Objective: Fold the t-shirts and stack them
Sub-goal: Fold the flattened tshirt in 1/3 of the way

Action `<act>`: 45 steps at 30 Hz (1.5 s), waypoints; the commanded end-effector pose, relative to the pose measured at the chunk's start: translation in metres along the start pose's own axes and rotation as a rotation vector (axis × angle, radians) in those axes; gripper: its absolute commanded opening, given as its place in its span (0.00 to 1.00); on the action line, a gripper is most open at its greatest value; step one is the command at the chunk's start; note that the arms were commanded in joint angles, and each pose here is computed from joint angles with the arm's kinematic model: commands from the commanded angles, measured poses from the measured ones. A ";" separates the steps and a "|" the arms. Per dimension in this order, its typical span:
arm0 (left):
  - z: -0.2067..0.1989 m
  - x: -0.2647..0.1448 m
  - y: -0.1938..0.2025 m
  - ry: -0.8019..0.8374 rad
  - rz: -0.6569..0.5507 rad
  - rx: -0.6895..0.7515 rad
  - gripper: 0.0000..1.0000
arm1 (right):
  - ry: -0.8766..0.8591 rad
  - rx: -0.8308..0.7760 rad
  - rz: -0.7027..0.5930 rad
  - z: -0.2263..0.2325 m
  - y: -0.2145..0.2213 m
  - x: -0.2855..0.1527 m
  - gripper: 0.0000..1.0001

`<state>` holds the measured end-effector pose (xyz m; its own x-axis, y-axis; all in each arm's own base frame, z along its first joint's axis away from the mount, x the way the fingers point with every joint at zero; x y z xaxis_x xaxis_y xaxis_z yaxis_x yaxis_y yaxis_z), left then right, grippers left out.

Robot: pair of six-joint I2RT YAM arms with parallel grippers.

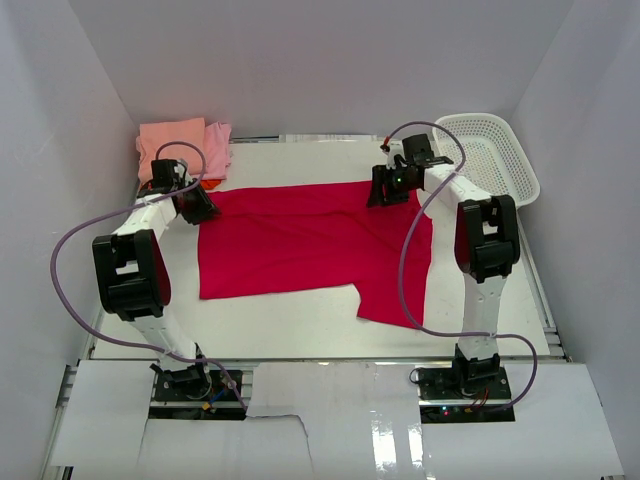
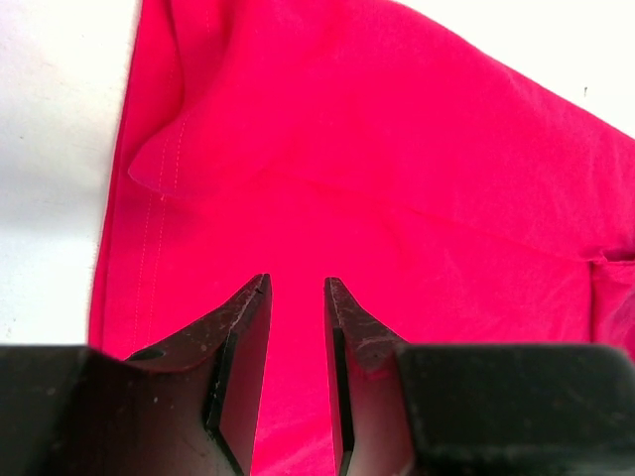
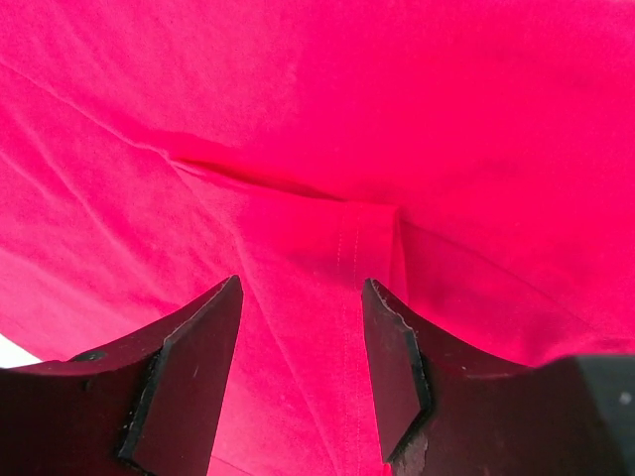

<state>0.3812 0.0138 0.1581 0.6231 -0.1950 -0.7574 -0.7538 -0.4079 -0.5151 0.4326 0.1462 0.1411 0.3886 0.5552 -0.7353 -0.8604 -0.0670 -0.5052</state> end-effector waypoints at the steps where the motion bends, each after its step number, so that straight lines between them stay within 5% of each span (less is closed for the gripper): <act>1: -0.011 -0.023 -0.012 0.050 -0.080 0.025 0.39 | -0.033 0.000 -0.011 -0.003 0.001 0.002 0.58; 37: -0.013 -0.024 -0.009 0.069 -0.076 0.026 0.39 | -0.088 0.081 0.014 -0.036 0.020 0.022 0.54; 41: -0.013 -0.024 -0.009 0.070 -0.077 0.026 0.39 | -0.097 0.087 0.013 -0.035 0.018 0.021 0.33; 45: -0.013 -0.024 -0.009 0.074 -0.076 0.024 0.39 | -0.105 0.080 0.002 -0.032 0.016 0.017 0.27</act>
<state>0.3811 0.0115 0.1619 0.6350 -0.2220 -0.7399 -0.7503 -0.4050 -0.5225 0.4310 0.1263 0.0995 0.3436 0.6108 -0.7134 -0.8986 -0.0069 -0.4388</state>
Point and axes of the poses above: each gripper's point midway between its finger pads, its own x axis out along the fingers, its own z axis along the line the jaws close on, y = z × x, the point moved 9 cm from there along -x, back along the fingers, and after that the axes turned 6 degrees about x, right-handed, at the moved point
